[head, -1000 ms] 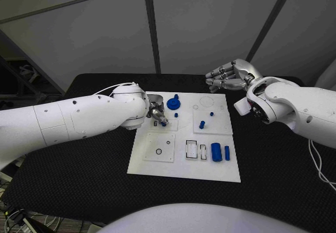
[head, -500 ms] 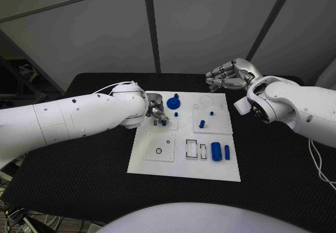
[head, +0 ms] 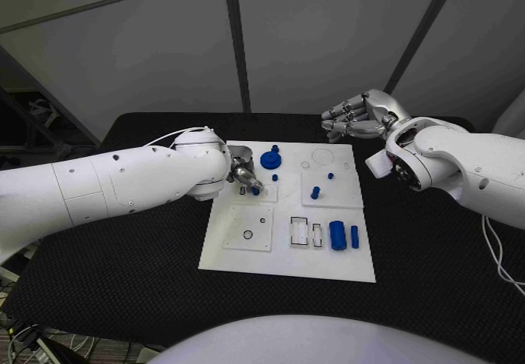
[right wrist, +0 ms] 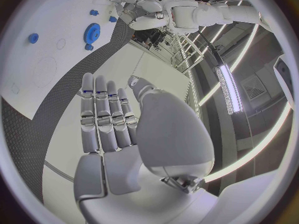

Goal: Assemble the parts on the task board

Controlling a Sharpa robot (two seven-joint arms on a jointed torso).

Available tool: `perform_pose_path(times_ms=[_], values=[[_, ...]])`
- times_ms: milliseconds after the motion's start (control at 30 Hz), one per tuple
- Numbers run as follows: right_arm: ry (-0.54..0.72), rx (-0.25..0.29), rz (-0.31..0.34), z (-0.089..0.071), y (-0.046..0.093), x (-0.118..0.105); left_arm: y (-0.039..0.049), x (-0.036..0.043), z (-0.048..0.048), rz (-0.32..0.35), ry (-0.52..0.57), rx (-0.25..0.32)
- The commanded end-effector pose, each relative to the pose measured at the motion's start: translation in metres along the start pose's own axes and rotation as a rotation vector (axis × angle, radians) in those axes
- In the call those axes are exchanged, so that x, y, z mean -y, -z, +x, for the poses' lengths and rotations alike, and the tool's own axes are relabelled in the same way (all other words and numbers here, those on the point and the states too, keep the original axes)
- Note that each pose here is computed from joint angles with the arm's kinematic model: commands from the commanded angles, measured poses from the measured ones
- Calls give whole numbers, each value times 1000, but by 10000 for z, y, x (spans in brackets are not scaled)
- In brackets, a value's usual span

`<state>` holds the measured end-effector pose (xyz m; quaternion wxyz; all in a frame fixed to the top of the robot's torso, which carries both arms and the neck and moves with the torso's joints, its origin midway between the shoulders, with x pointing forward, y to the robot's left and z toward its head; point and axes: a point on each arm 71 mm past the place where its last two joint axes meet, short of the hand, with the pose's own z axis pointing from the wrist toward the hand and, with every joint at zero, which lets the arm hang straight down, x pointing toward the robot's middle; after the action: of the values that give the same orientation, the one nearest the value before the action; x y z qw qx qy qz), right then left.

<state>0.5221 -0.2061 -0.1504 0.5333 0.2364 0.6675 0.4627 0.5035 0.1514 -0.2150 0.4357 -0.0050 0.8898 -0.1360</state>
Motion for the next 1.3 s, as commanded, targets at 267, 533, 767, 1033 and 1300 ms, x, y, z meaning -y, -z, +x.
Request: perform_pose_path(times_ms=[267, 533, 767, 1033, 1300], values=[[-2, -6, -6, -3, -3, -14, -3, 11, -5, -5, 0, -1], [-3, -6, -6, -1, -4, -14, -4, 37, -3, 1, 6, 3], [-3, -5, -6, -3, -5, -12, -5, 36, -6, 1, 9, 7], [-3, -4, -4, -7, -5, -8, -12, -3, -18, -8, 11, 8], [-3, -5, -1, -10, -6, -3, -11, -28, -20, -13, 10, 5]])
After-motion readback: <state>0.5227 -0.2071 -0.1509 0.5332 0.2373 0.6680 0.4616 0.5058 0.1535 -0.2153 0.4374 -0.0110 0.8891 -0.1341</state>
